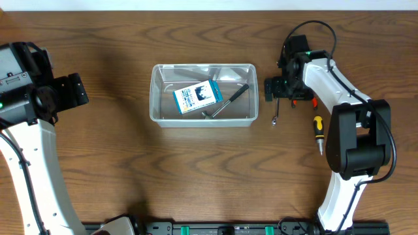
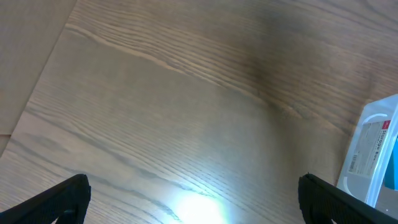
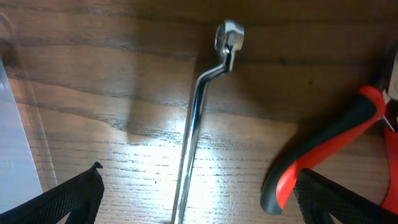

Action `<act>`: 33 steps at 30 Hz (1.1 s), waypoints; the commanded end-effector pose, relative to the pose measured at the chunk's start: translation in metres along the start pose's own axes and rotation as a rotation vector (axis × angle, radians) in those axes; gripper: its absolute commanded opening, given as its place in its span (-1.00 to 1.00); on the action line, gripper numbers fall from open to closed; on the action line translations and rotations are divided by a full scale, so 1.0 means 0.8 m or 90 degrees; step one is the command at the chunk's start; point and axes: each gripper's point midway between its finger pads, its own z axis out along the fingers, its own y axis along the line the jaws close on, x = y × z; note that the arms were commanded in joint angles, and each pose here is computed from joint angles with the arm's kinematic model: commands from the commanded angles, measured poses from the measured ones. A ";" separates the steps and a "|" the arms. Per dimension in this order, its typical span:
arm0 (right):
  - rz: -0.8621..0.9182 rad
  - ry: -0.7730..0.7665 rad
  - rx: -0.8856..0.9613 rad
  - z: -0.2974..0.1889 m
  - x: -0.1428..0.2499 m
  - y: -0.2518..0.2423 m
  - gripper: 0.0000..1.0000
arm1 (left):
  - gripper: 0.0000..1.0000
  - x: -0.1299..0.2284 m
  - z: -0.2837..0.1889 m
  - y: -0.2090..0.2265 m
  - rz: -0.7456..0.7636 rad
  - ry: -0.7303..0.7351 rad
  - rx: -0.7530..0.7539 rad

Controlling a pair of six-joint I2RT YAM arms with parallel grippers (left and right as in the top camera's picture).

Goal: Pack container
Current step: 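Move the right gripper over the silver wrench, then lower and close the right gripper on the wrench shaft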

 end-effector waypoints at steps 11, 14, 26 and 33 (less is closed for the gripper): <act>-0.056 0.015 -0.004 0.018 0.005 0.003 0.98 | 0.96 0.005 0.004 0.000 -0.010 0.010 0.001; -0.057 0.033 -0.004 0.031 0.011 0.003 0.99 | 0.96 0.005 0.004 0.000 -0.010 0.010 0.001; -0.057 0.047 -0.003 0.040 0.016 0.001 0.88 | 0.96 0.005 0.004 0.000 -0.010 0.010 0.001; -0.057 0.045 -0.003 0.040 0.015 0.002 0.49 | 0.96 0.005 0.004 0.000 -0.010 0.010 0.001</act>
